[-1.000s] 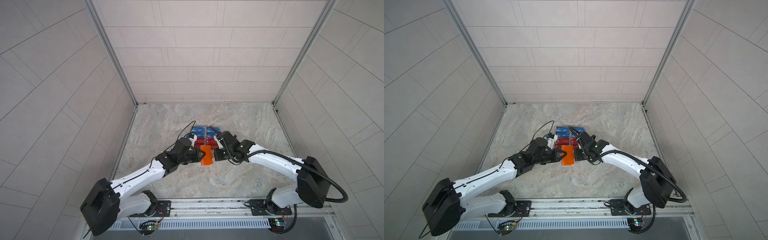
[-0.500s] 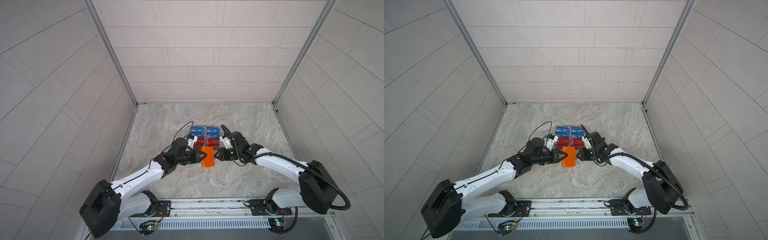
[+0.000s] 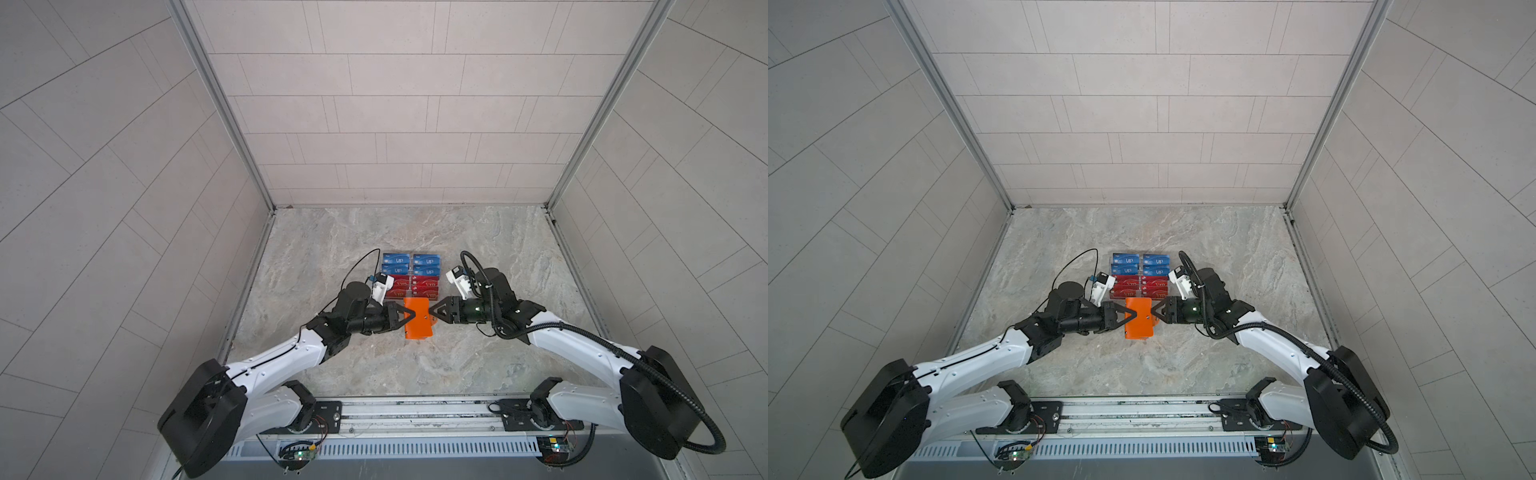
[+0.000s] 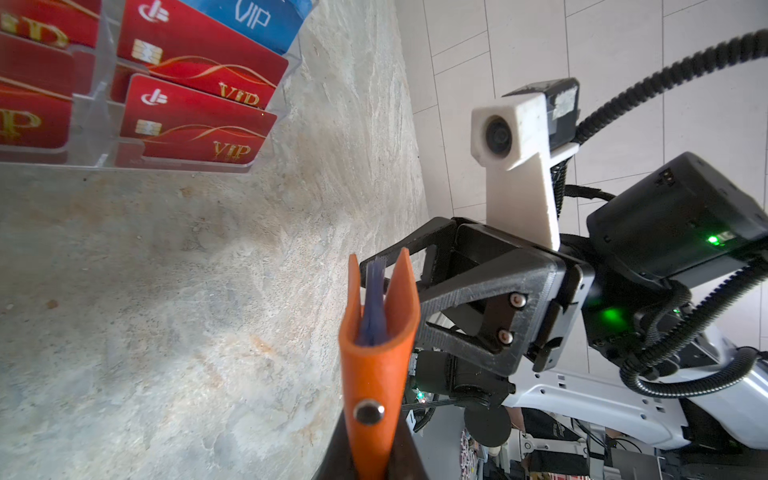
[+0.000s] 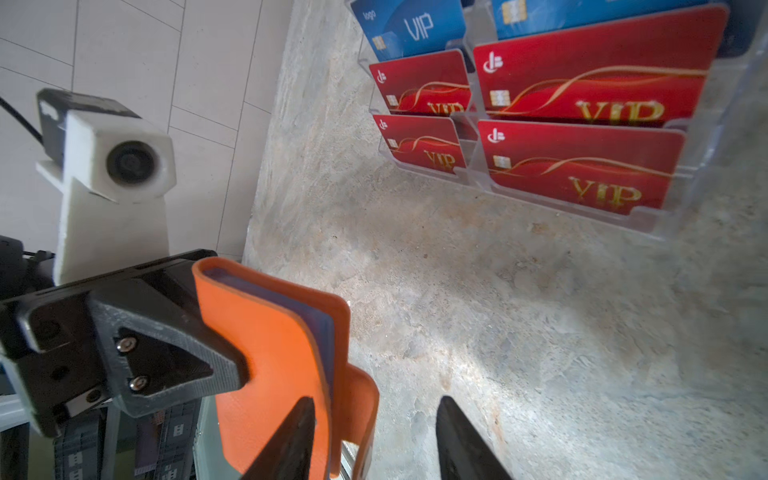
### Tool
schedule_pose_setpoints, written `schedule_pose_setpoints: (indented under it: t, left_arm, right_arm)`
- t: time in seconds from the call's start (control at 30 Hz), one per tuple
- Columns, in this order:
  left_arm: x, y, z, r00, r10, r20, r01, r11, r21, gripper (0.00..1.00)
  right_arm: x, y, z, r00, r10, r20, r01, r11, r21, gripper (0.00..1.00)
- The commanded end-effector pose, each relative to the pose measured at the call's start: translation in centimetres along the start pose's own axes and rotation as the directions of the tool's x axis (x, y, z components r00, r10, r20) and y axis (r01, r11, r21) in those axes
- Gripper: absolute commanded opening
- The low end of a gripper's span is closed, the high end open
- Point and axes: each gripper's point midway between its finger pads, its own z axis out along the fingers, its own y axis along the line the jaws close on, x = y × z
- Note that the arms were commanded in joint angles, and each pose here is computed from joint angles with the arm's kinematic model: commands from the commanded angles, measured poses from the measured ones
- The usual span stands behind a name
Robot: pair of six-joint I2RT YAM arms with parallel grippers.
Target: Put the credit cards into the card holder
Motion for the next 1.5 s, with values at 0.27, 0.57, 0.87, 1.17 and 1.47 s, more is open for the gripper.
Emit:
schedule_pose_setpoints:
  t: [0.27,0.57,0.87,1.17,1.47]
  left_arm:
    - [-0.3,-1.8,-0.5,1.000,0.018,0.019,-0.020,0.996,0.091,0.09]
    - [0.0,-1.9,-0.4,1.000,0.016,0.003,-0.016,0.995,0.102,0.10]
    - [-0.1,-2.0,-0.3,1.000,0.006,0.005,-0.006,0.994,0.113,0.10]
    - [-0.1,-1.7,-0.1,1.000,-0.006,0.001,0.006,0.994,0.107,0.10]
    - [-0.1,-2.2,0.2,1.000,-0.001,-0.013,0.003,0.992,0.128,0.10]
  right_arm:
    - [1.3,-1.4,-0.5,0.999,0.037,-0.004,-0.037,0.999,-0.020,0.50]
    - [0.8,-0.4,-0.5,1.000,0.024,0.005,-0.024,0.998,-0.063,0.50]
    - [0.1,1.5,-0.6,0.999,0.028,0.018,-0.025,0.986,-0.164,0.50]
    - [0.2,2.8,-1.0,1.000,0.027,0.004,-0.025,0.975,-0.220,0.50]
    - [0.2,4.1,-2.1,1.000,0.003,0.019,0.002,0.966,-0.258,0.50]
